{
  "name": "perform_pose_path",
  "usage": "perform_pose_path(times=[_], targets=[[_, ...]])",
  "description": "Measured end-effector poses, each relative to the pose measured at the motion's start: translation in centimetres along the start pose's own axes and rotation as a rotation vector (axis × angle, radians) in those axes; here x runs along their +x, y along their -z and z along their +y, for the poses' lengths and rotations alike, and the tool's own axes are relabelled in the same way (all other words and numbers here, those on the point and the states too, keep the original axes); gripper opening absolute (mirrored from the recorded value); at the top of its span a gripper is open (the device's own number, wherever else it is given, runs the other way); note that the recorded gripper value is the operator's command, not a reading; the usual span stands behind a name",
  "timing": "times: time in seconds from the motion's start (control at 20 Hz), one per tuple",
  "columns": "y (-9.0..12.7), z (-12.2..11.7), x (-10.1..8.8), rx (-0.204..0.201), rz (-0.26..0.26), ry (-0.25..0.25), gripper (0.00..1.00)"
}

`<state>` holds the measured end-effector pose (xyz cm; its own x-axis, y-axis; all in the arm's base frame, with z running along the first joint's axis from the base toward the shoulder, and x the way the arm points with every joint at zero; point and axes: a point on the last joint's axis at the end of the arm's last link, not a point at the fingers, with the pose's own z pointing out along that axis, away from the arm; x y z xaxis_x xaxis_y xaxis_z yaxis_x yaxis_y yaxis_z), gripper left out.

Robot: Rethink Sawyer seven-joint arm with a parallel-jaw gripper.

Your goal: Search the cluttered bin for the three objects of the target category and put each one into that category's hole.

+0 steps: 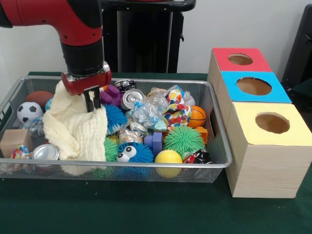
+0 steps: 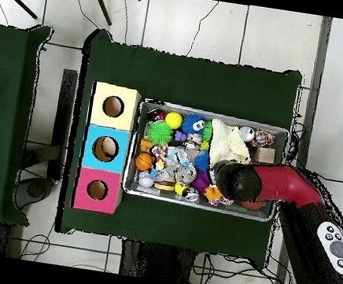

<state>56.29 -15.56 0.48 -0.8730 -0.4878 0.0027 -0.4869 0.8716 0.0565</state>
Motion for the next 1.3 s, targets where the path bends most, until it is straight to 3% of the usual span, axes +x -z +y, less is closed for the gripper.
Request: perform_pose_path(times=[0.4, 0.7, 1.05, 1.3], targets=[[5.1, 1.1, -2.1, -0.004, -0.041, -0.020, 0.00], [9.0, 2.1, -4.8, 0.024, -0.075, -0.012, 0.00], [12.2, 4.8, -7.2, 0.032, -0.092, 0.014, 0.00], [13.4, 8.1, -8.0, 0.011, -0.085, 0.041, 0.00]])
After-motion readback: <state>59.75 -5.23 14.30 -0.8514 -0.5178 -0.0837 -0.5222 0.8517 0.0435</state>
